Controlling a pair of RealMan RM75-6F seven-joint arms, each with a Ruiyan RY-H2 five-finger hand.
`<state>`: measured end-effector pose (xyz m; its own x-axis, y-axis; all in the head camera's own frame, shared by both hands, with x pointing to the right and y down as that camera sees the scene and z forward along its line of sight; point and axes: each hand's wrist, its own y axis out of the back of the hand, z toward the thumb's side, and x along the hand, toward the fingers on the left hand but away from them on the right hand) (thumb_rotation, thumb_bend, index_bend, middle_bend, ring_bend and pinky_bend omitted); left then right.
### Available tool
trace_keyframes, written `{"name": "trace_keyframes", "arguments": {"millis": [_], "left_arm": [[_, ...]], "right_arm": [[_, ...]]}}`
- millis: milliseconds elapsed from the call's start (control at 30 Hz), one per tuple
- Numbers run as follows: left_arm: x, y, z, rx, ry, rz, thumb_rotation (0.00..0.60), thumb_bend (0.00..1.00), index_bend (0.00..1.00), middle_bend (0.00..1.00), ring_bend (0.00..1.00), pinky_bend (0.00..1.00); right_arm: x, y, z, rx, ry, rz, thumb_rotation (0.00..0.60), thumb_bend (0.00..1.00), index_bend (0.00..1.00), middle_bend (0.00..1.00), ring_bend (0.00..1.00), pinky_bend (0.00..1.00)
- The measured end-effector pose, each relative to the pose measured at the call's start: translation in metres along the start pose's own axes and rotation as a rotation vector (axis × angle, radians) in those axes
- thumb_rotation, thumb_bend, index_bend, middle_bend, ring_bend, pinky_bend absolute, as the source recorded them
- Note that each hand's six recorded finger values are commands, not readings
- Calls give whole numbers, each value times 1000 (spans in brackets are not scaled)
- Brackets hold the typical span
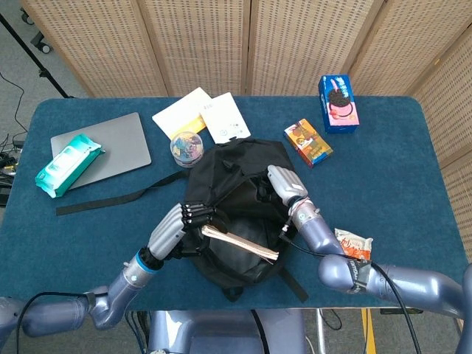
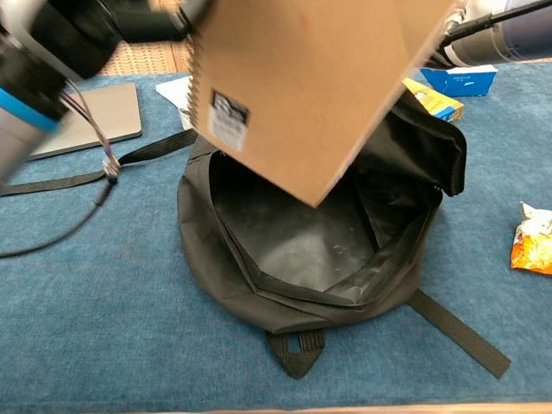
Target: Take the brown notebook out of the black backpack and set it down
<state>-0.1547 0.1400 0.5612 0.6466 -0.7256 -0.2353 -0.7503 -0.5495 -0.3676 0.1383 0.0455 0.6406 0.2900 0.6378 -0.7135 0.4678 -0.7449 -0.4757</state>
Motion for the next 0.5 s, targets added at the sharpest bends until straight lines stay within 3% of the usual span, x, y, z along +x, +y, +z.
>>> {"name": "trace_keyframes", "arguments": {"millis": [100, 233, 500], "left_arm": [[0, 24, 4, -20, 23, 56, 600, 682, 821, 448, 522, 556], [-6, 56, 0, -60, 128, 128, 600, 682, 821, 447, 522, 556], [-50, 118, -40, -111, 468, 290, 600, 689, 828, 448, 521, 559]], "right_arm": [[1, -3, -2, 14, 1, 8, 600, 724, 681, 665, 716, 710], [5, -11, -5, 43, 11, 24, 600, 724, 681, 665, 716, 711], [19, -33, -9, 120, 62, 68, 600, 724, 683, 668, 717, 710]]}}
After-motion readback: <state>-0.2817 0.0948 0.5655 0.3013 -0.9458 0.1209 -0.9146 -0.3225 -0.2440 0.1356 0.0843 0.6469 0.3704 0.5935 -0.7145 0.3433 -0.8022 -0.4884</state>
